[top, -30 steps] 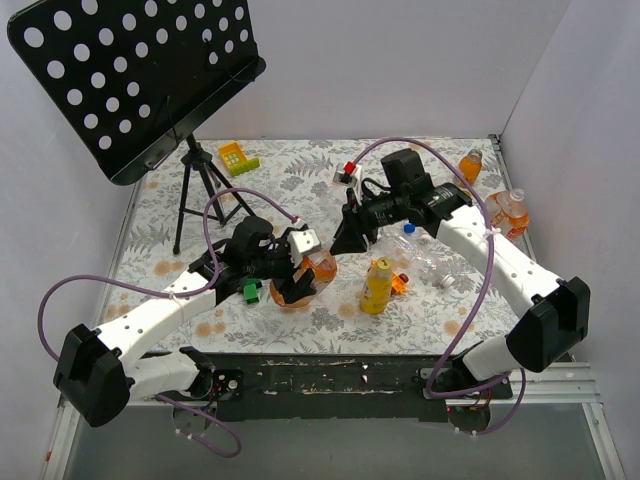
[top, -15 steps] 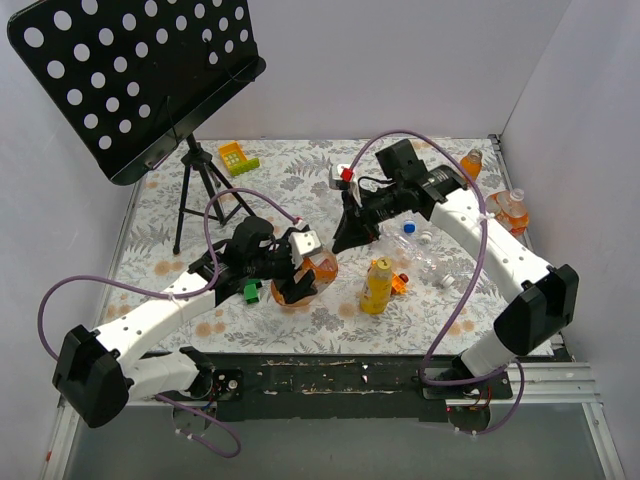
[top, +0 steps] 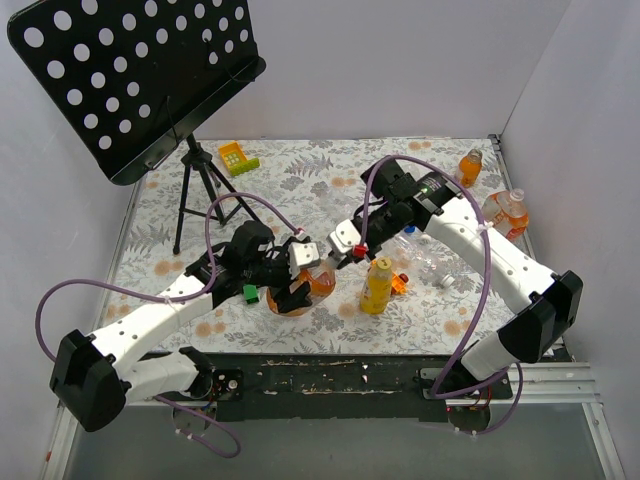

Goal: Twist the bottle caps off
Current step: Unscrew the bottle cap from the plastic bottle.

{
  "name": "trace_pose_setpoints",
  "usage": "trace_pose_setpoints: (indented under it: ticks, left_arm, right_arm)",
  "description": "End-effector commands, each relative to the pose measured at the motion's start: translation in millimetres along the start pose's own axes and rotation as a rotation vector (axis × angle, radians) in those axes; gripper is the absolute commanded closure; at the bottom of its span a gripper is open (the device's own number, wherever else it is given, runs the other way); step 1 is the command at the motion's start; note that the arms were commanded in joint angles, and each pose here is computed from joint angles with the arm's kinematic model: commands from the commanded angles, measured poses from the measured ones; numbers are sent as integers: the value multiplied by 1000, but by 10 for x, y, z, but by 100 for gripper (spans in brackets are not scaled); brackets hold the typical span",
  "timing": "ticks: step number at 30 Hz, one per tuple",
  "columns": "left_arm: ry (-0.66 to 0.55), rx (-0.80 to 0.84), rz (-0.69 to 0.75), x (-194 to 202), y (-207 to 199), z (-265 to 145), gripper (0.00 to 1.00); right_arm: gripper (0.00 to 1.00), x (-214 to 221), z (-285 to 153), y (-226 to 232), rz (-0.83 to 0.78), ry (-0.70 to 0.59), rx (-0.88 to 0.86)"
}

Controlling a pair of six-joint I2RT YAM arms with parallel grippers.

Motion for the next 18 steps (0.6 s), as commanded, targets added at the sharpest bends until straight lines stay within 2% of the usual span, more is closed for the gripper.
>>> trace_pose_setpoints:
  ticks: [1, 2, 4, 6, 8, 13, 18]
  left_arm:
    - [-112, -75, 43, -258, 91, -118, 100]
    - [-115, -80, 43, -263, 89, -129, 100]
    - [-118, -93, 40, -261, 88, -141, 100]
    - [-126, -99, 34, -264, 79, -154, 100]
    - [-136, -103, 27, -273, 67, -169, 100]
    - [-150, -109, 3, -264, 33, -194, 100]
    - [-154, -121, -12, -243, 12, -209, 100]
  right_arm:
    - [77, -136, -19, -66, 117, -67, 92]
    - [75, -151, -29, -75, 154, -73, 102]
    - [60, -184, -33, -80, 218, -91, 109]
    - [50, -221, -55, -79, 281, -102, 120]
    - [33, -268, -99, -64, 315, -110, 132]
    - [19, -384, -203, -26, 399, -142, 175]
    - [12, -408, -358, 5, 487, -161, 257]
Point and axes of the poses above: each gripper's point midway between its finger pads, its own z axis out along the fingers, its own y axis along the line the jaws close on, x = y × z, the point moved 8 cm from there along -z, back along the fingers, and after that the axes turned 5 degrees about z, right-handed, at the moved point
